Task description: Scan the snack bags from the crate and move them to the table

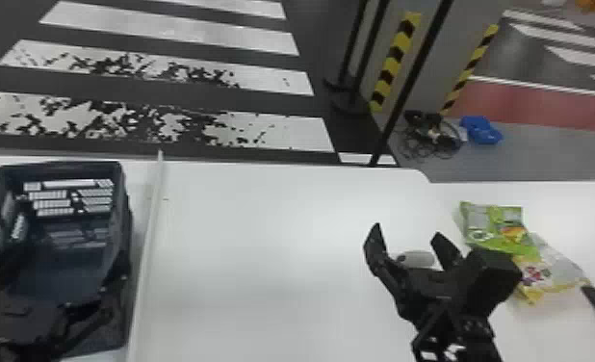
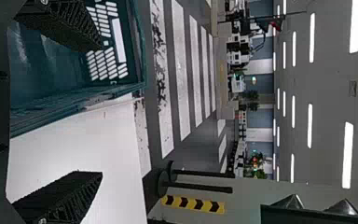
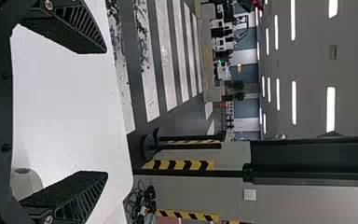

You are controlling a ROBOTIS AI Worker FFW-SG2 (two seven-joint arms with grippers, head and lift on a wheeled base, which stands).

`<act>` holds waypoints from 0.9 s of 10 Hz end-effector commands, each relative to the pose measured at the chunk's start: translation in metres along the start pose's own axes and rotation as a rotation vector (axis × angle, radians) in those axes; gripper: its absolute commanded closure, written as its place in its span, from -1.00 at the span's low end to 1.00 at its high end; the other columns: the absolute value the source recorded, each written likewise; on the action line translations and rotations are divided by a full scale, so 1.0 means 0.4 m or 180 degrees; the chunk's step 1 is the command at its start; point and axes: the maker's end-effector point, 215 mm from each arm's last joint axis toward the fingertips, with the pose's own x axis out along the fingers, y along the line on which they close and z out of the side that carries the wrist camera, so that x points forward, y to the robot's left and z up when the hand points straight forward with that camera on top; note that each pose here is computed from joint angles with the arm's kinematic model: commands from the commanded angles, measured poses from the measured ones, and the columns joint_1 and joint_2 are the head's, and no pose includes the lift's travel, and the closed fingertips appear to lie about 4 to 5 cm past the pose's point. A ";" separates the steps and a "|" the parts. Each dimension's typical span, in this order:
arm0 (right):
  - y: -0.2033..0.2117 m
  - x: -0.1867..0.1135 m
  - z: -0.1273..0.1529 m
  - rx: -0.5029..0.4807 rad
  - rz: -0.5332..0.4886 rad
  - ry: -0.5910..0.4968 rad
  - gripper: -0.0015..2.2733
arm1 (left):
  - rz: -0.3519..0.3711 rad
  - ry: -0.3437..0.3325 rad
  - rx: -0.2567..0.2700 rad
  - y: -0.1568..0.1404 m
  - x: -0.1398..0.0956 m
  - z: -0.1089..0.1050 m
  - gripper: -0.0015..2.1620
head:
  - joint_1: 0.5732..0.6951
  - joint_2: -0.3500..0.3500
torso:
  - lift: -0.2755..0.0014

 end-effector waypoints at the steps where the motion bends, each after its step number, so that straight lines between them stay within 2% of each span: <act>1: 0.160 -0.067 -0.001 -0.0182 0.0224 -0.0062 -0.94 | 0.0042 0.0008 -0.0019 0.016 -0.027 0.002 -0.97 | 1.00 -0.50 | 0.30; 2: 0.216 -0.099 -0.006 -0.0201 0.0270 -0.0063 -0.94 | 0.0062 0.0031 -0.0022 0.019 -0.044 -0.003 -0.97 | 1.00 -0.31 | 0.30; 5: 0.233 -0.166 -0.035 -0.0140 0.0319 0.0068 -0.94 | 0.0046 0.0199 -0.0089 0.004 -0.124 -0.064 -0.97 | 1.00 -0.01 | 0.30; 6: 0.229 -0.191 -0.054 -0.0142 0.0311 0.0114 -0.94 | 0.0051 0.0161 -0.0127 -0.002 -0.144 -0.065 -0.97 | 1.00 0.01 | 0.30; 7: 0.229 -0.223 -0.071 -0.0166 0.0304 0.0138 -0.94 | 0.0083 0.0067 -0.0075 -0.014 -0.160 -0.057 -0.97 | 1.00 0.01 | 0.30; 8: 0.225 -0.250 -0.083 -0.0190 0.0313 0.0144 -0.94 | 0.0129 -0.0095 -0.0053 -0.018 -0.175 -0.037 -0.96 | 1.00 0.01 | 0.30; 9: 0.226 -0.278 -0.059 -0.0176 0.0313 0.0020 -0.94 | 0.0127 -0.0212 -0.0102 -0.023 -0.186 -0.027 -0.96 | 1.00 0.01 | 0.30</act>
